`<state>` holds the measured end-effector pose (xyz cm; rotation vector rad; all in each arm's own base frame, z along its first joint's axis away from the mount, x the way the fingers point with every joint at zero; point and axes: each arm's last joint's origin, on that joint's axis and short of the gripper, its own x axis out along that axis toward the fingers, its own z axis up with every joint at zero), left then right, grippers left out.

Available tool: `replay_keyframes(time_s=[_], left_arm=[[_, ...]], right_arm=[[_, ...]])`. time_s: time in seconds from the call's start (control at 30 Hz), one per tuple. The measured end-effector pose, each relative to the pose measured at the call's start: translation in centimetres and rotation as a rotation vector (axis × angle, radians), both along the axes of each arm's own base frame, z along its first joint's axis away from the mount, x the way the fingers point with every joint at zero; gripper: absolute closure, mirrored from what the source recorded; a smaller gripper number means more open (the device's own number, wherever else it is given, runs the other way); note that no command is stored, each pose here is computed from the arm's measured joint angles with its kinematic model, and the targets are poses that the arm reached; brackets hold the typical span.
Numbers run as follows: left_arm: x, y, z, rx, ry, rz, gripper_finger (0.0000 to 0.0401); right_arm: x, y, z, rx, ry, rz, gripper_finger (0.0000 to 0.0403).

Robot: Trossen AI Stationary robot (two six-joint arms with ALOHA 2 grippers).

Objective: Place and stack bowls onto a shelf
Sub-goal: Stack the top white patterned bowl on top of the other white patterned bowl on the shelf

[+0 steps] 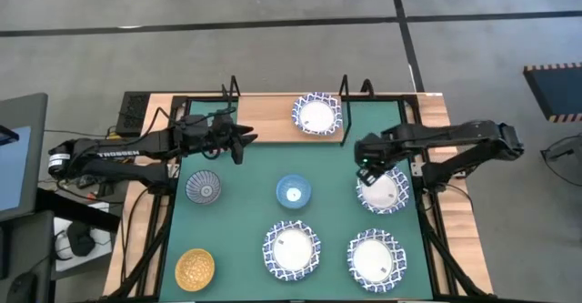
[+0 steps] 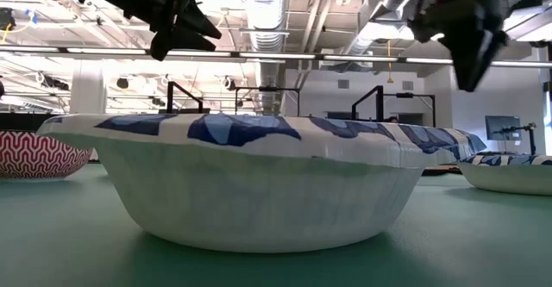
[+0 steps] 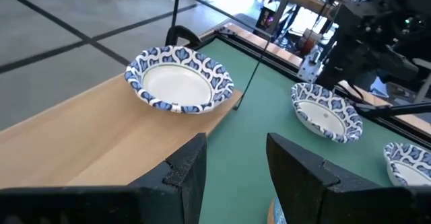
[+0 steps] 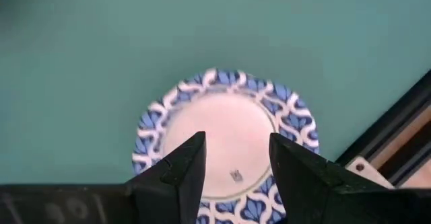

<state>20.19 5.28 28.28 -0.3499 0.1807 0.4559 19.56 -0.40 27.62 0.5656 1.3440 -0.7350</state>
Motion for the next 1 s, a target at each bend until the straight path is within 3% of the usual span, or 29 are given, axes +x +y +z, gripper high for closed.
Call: replay_keyframes(time_s=[0.27,0.4,0.53,0.7,1.0], left_arm=[[0.0,0.0,0.0,-0.017,-0.008,0.003,0.0262],[0.1,-0.3,0.0,-0.029,-0.013,-0.002,0.0262],[0.1,-0.7,0.0,-0.028,-0.008,-0.010,0.0262],[0.1,-0.7,0.0,-0.027,-0.008,-0.003,0.0262],[0.2,-0.7,0.0,-0.027,-0.008,-0.002,0.0262]], right_arm=[[-3.3,0.2,-4.0,0.084,0.155,0.027,0.0214],[-4.5,0.3,-6.5,0.105,0.235,-0.036,0.0214],[-3.9,-0.3,-6.6,0.060,0.179,-0.113,0.0215],[-4.0,-1.6,-6.6,-0.040,0.210,-0.210,0.0214],[-4.1,-4.4,-6.7,0.005,0.222,0.002,0.0214]])
